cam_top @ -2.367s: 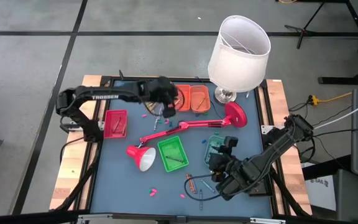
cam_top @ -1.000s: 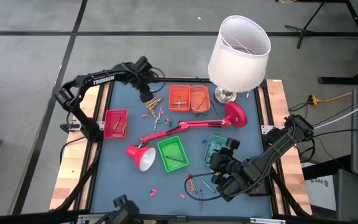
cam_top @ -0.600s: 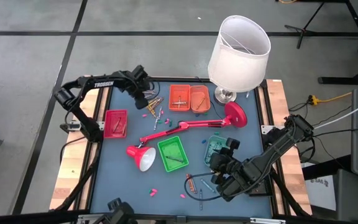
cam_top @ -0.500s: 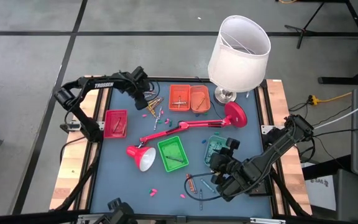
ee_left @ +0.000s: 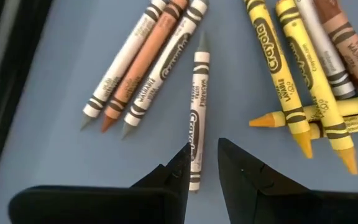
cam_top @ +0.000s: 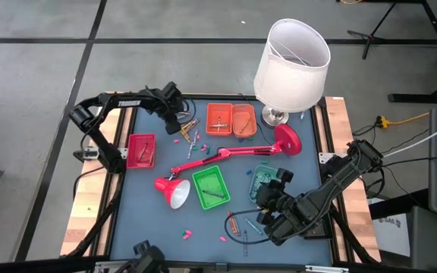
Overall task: Sort crayons
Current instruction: Put the gray crayon into the orange bin, then put the green crayon into the light green bin, then put the yellow crayon into the light orange bin
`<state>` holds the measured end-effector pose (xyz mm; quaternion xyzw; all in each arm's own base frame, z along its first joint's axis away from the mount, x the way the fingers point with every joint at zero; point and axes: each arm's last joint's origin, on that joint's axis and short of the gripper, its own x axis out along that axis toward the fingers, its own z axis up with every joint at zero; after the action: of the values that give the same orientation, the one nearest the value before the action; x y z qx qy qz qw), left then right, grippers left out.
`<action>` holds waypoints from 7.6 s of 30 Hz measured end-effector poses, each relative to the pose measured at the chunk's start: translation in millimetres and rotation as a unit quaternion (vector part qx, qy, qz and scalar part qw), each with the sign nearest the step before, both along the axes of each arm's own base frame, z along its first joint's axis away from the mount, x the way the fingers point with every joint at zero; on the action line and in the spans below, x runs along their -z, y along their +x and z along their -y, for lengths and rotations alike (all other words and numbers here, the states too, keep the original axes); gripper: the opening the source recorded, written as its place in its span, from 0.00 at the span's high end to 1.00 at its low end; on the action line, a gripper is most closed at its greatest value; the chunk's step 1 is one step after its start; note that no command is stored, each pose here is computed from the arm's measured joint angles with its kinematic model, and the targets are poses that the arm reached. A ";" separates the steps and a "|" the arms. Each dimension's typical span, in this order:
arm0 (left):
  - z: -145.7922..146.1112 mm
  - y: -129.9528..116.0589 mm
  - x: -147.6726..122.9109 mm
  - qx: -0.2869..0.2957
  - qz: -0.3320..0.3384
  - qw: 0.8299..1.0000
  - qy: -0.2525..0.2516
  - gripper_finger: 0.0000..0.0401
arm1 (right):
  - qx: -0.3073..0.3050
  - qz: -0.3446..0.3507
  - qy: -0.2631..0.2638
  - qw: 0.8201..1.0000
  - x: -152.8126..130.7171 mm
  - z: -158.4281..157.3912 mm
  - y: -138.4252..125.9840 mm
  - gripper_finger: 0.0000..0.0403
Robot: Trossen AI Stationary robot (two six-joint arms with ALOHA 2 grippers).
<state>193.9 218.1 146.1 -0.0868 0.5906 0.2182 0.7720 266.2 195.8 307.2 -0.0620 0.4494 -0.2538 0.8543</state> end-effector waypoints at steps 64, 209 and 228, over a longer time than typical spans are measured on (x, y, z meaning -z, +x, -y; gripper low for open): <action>55.2 126.9 -65.6 -0.004 0.243 0.968 0.062 0.92 | 0.020 0.051 0.212 0.976 72.1 -37.4 -12.5 0.69; 6.7 41.6 -50.2 -0.052 0.034 0.998 -0.033 0.74 | 0.081 -0.011 0.189 0.978 106.8 63.6 -8.6 0.66; -5.8 56.5 -9.1 -0.053 0.023 0.997 -0.055 0.74 | 0.080 -0.010 0.190 0.979 106.7 63.0 -8.7 0.66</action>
<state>250.4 223.9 155.2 -0.1654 0.5782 0.2244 0.7668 257.4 132.8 200.6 0.1348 0.5016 -0.2312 0.8227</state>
